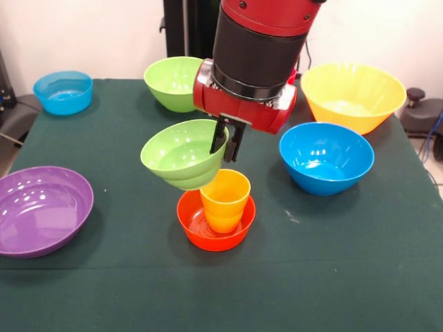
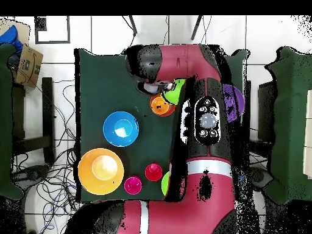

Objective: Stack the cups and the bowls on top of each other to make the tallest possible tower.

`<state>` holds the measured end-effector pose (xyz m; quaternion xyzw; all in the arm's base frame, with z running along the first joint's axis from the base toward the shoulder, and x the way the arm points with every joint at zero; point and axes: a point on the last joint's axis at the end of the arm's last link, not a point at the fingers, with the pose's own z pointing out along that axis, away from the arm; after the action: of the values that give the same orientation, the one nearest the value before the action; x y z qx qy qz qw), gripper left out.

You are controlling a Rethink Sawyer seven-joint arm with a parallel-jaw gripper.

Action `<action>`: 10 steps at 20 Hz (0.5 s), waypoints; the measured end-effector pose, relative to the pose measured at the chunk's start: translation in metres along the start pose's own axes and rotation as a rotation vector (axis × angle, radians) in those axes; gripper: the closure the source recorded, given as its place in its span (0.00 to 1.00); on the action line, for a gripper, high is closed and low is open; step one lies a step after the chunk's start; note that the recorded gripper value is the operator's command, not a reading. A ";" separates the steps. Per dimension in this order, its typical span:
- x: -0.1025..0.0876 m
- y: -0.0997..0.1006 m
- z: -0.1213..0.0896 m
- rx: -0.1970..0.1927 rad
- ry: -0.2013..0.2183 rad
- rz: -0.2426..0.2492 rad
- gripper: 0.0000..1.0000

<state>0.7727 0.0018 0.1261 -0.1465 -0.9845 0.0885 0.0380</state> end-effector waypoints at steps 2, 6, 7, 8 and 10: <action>0.000 0.000 0.000 0.000 0.000 0.000 1.00; 0.001 -0.001 0.000 0.006 0.000 0.001 1.00; 0.001 -0.001 0.000 0.009 0.000 0.001 1.00; 0.001 -0.001 0.000 0.013 0.000 0.001 1.00; 0.002 -0.001 0.000 0.019 -0.001 0.000 1.00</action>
<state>0.7700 0.0015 0.1266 -0.1459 -0.9837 0.0981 0.0389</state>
